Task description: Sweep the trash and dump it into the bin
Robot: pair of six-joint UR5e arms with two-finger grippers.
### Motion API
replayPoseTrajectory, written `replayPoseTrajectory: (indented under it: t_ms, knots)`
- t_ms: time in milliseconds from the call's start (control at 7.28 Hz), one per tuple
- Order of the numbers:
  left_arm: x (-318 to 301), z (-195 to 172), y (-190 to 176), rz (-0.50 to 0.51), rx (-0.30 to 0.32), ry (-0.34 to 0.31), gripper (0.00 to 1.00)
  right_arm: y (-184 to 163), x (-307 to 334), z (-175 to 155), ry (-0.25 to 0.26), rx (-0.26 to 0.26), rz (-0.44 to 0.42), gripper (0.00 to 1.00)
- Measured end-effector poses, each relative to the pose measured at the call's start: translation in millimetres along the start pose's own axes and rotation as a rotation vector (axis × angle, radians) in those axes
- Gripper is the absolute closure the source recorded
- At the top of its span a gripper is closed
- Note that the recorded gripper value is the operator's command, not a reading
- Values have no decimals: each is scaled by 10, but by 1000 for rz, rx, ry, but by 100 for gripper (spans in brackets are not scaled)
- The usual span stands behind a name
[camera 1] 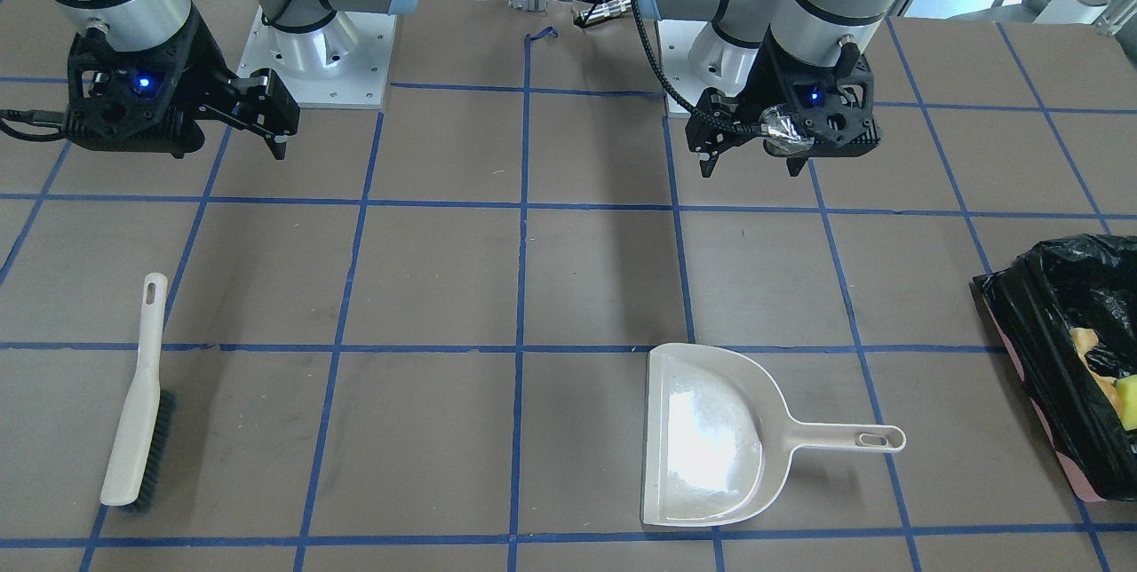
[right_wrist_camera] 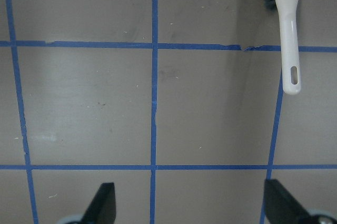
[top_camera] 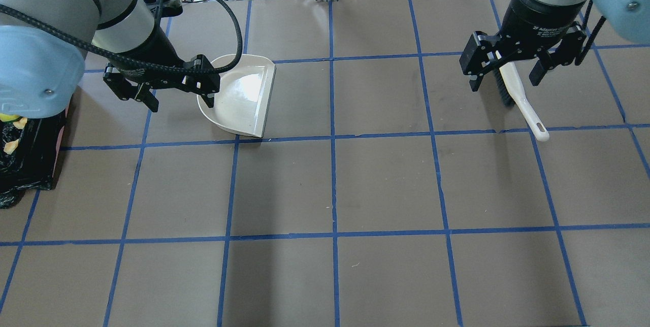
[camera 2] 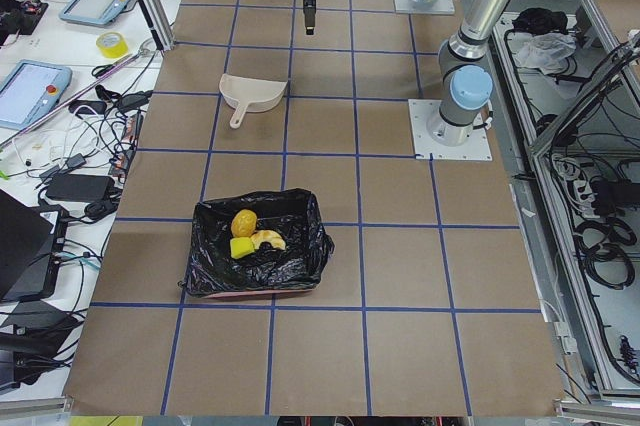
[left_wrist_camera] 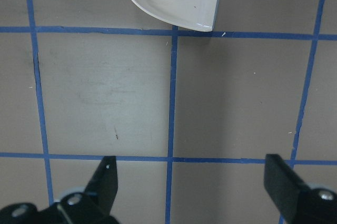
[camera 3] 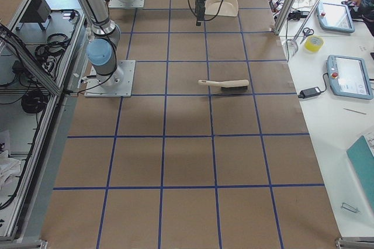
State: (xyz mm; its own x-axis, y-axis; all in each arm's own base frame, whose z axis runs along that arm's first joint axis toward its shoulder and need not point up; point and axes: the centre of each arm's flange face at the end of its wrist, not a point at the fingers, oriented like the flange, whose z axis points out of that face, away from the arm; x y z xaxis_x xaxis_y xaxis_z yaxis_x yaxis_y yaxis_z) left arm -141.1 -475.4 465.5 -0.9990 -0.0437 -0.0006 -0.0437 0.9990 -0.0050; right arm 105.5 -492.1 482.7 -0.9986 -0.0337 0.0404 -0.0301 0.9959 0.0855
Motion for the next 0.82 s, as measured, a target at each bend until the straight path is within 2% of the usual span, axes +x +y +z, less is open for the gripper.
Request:
replayPoseTrajectory:
  t_ms: [824]
  knots:
    - [-48, -33, 57, 4, -7, -53, 0, -1, -1, -7, -1, 4, 12, 0]
